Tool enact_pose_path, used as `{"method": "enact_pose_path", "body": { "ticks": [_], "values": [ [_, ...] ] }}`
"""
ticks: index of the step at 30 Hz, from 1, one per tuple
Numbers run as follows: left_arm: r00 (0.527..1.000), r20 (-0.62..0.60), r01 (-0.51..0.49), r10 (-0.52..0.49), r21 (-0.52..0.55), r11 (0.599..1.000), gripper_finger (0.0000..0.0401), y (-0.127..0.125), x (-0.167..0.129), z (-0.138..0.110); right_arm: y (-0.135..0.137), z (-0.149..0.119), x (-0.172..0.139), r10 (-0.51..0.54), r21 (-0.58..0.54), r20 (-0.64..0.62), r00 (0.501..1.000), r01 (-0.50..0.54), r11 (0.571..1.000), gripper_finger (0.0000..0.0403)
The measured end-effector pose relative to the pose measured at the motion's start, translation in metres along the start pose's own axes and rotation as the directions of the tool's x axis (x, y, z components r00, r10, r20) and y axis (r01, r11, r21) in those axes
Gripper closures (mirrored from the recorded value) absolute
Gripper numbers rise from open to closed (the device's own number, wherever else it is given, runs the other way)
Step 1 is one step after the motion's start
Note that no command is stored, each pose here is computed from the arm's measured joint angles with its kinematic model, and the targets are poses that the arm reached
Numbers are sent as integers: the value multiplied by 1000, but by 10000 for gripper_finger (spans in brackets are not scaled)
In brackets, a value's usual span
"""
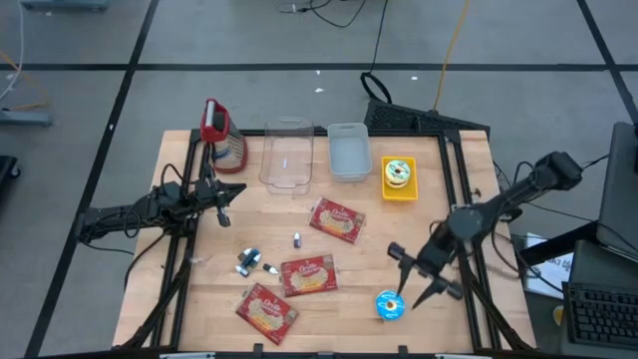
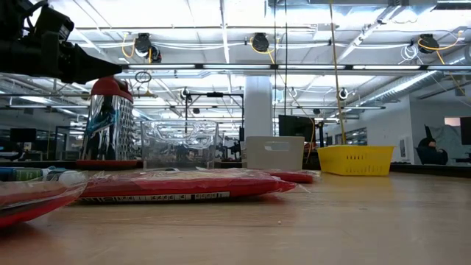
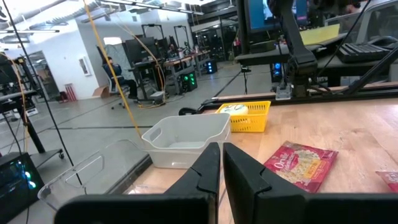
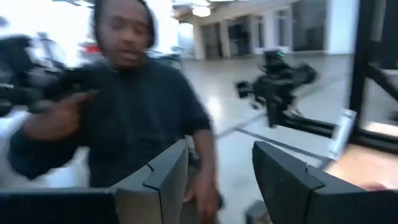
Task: Pick & Place Food Item
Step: Put the blue donut into the yellow bin
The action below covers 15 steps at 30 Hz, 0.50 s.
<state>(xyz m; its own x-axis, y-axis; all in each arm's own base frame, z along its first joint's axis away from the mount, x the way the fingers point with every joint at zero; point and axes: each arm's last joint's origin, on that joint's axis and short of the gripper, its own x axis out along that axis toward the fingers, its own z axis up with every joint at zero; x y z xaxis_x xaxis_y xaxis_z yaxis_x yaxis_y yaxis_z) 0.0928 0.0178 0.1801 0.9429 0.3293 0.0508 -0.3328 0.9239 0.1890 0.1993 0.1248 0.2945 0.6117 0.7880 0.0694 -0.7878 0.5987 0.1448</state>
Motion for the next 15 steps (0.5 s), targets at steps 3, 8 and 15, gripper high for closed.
{"method": "enact_pose_path", "body": {
  "ticks": [3,8,15],
  "values": [
    [1000,0,0,0,0,1000,377,0,0,0,-1,-15,13,-197,4,-34,980,198,980,234],
    [1000,0,0,0,0,1000,377,0,0,0,-6,-38,18,-405,130,-288,868,454,882,234],
    [1000,0,0,0,0,1000,377,0,0,0,-11,-74,12,-472,175,-612,635,690,702,234]
  ]
}}
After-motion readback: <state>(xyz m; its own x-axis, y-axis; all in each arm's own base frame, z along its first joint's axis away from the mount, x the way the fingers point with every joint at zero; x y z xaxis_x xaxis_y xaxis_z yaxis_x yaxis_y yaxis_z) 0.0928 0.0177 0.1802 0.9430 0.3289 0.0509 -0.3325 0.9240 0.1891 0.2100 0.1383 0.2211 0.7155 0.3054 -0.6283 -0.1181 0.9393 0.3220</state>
